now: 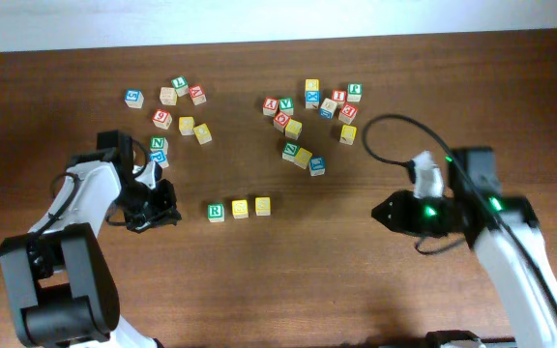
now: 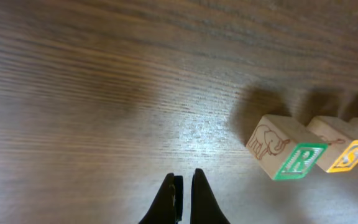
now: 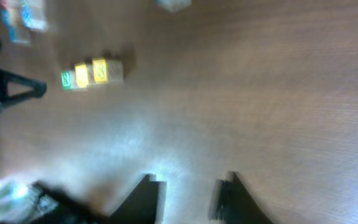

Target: Spell out RSS

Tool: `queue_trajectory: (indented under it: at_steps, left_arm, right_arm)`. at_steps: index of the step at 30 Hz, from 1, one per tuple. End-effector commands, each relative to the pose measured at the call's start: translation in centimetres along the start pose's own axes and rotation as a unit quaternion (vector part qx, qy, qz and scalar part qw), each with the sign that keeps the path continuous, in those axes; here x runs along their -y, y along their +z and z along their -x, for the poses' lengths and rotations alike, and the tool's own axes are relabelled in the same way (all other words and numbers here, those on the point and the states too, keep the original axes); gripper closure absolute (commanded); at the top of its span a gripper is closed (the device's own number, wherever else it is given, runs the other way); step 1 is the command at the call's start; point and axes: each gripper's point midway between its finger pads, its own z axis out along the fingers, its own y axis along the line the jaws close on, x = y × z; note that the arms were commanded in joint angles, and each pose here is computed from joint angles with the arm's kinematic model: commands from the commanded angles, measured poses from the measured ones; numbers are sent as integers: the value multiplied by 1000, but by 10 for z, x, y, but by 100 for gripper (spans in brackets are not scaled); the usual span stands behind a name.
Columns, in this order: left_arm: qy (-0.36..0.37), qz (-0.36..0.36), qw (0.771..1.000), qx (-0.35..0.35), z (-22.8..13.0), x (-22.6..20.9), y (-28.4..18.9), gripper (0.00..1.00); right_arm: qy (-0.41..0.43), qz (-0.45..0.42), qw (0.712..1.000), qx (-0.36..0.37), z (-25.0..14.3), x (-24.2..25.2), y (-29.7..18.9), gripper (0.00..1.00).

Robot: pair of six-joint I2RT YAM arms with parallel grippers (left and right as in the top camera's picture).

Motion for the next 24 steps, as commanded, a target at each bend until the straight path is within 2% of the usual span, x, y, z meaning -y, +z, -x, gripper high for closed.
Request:
queue_trajectory:
  at_steps: [1,5,6,7,9,10,14,19,24]
  left_arm:
    - [33,-25,999,-2,-7,15,9,100]
    - [54,-26,998,9,-4,29,14,100]
    - [51,-27,998,12,-3,33,15,100]
    - [41,-28,999,15,-2,37,16,100]
    - [38,-30,999,20,-1,45,18,100]
    - [35,-28,999,20,-1,46,19,100]
    - [30,0,999,27,-1,45,22,100]
    - [25,6,999,33,0,50,24,100]
    - [25,2,999,46,6,52,24,100]
  right_arm:
    - [-36,33,998,-36,16,-25,15,86]
    - [-61,57,996,-40,32,-47,33,86]
    - [-66,65,995,-24,40,-56,38,84]
    - [-80,68,994,-9,48,-61,42,78]
    - [-73,50,996,3,55,-60,51,77]
    - [-52,31,998,5,57,-55,56,78]
    - [-35,12,999,-18,53,-49,84,95]
    - [-51,8,997,-61,36,-52,124,96]
    - [-54,10,996,-74,28,-60,150,96]
